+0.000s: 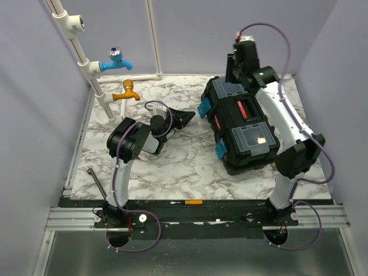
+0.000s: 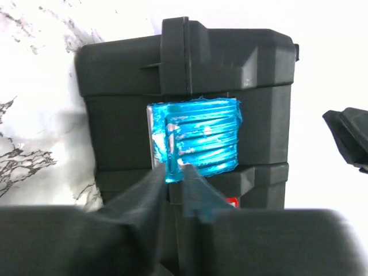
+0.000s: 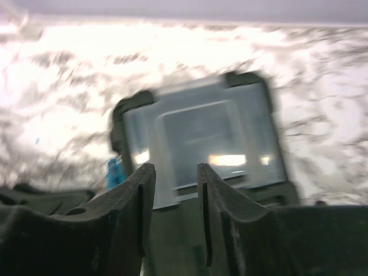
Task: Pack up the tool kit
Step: Close the toolbox at the center of the board.
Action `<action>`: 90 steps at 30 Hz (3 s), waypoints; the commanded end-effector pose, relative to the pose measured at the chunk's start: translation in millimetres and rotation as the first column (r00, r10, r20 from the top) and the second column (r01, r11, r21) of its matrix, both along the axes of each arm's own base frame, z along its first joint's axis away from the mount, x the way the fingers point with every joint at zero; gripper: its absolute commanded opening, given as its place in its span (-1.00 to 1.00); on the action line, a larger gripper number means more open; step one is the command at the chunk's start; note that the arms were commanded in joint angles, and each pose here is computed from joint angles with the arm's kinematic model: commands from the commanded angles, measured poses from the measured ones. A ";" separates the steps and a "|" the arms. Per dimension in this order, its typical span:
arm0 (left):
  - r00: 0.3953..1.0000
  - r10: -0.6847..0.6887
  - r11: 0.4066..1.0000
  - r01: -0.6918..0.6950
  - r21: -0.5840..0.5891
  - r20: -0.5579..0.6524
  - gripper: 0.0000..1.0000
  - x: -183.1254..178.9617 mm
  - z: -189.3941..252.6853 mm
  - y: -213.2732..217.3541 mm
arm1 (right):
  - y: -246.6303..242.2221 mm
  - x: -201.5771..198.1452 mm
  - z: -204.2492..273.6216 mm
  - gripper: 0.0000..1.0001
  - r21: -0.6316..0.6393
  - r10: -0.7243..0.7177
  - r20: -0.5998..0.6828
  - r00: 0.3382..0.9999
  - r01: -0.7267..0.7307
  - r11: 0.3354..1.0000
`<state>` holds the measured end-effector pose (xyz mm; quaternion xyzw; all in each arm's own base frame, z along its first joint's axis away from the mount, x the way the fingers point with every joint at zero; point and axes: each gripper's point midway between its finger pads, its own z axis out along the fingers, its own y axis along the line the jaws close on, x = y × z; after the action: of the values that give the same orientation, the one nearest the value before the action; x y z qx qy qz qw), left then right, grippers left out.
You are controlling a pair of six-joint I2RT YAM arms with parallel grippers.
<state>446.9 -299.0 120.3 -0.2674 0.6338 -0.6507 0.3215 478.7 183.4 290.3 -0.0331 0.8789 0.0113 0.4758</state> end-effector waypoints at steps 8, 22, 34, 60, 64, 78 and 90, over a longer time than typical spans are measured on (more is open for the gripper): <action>0.999 -0.010 0.976 0.017 0.216 -0.035 -1.00 -2.0 -11.0 -3.9 | -178.6 26.4 14.8 0.39 0.075 -0.442 0.112 0.890 0.436 0.897; 0.959 0.151 0.771 0.038 0.636 -0.240 -1.00 4.0 -35.9 9.4 | -188.3 40.7 -120.6 0.85 0.196 -0.391 -0.201 0.898 0.428 0.882; 0.921 0.207 0.633 0.130 0.763 -0.329 -1.00 16.1 -39.4 -5.5 | -150.0 28.8 -168.2 0.89 0.387 -0.209 -0.314 0.926 0.326 0.863; 0.916 0.153 0.648 0.190 0.737 -0.371 -1.00 28.0 -19.9 -74.6 | -92.4 -21.2 -185.9 0.91 0.452 -0.092 -0.350 0.932 0.254 0.855; 0.945 0.087 0.718 0.159 0.678 -0.314 -1.00 35.8 -14.0 -89.9 | -78.7 -29.3 -190.0 0.91 0.478 -0.046 -0.356 0.934 0.224 0.850; 0.966 -0.027 0.748 0.189 0.636 -0.256 -1.00 38.2 1.0 -123.3 | -58.0 -34.6 -193.3 0.91 0.497 0.032 -0.365 0.930 0.166 0.852; 0.967 -0.083 0.756 0.220 0.616 -0.243 -1.00 27.2 3.9 -150.7 | -27.0 -46.0 -195.0 0.91 0.512 0.107 -0.379 0.919 0.111 0.852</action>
<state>479.3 -314.3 55.6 -0.2204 0.9259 -0.1710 0.2547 493.3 15.3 111.7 0.2558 0.8726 0.1139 0.4003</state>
